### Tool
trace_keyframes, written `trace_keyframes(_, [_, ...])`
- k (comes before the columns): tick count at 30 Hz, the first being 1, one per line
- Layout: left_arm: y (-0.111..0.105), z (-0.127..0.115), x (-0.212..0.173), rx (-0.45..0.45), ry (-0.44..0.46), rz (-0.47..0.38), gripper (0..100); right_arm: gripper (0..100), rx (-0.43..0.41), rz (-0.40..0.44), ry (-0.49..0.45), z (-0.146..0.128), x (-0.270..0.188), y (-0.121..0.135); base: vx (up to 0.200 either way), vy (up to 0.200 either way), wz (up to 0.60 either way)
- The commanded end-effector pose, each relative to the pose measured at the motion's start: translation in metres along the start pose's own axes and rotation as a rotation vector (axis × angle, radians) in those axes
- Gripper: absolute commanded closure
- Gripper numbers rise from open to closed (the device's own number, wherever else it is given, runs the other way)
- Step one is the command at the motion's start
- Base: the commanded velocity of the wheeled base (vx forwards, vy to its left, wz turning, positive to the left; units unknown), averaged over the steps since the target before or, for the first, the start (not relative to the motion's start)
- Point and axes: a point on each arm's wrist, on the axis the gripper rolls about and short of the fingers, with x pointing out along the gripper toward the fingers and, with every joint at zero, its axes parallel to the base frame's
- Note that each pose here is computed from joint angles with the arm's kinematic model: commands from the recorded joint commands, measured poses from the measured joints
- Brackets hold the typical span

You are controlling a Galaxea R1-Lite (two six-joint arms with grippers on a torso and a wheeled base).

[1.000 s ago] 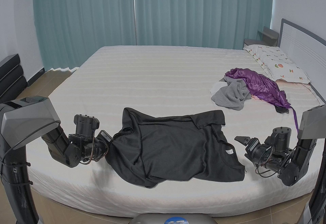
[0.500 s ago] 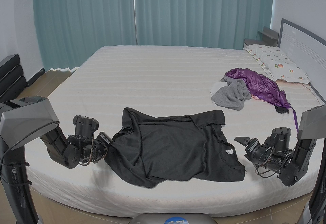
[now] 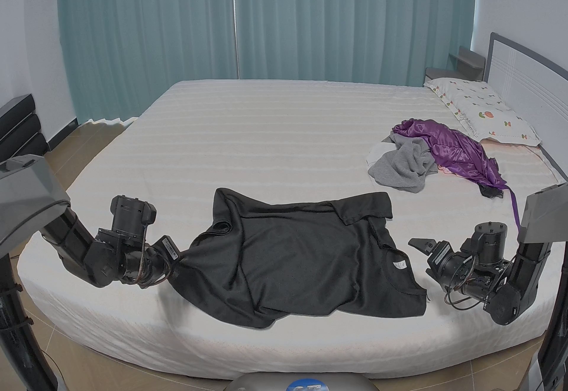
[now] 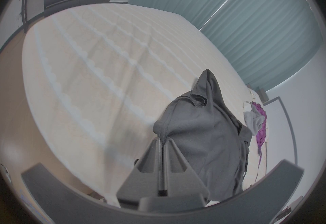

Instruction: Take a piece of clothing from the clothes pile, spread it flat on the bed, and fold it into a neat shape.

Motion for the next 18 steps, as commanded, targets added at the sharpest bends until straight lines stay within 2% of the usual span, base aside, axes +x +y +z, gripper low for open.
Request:
trace_keyframes(1, [-0.003,0.011,-0.026,0.027,-0.034,-0.005,100,0,0.0,0.003,-0.001,0.0,0.0,0.001,0.0,0.0,0.0])
trace_keyframes(11, [0.002,0.012,-0.063,0.128,0.024,0.07,100,0,0.0,0.003,-0.001,0.0,0.0,0.001,0.0,0.0,0.0])
trace_keyframes(18, [0.008,0.015,-0.055,0.134,0.03,0.104,100,0,0.0,0.003,-0.001,0.0,0.0,0.001,0.0,0.0,0.0])
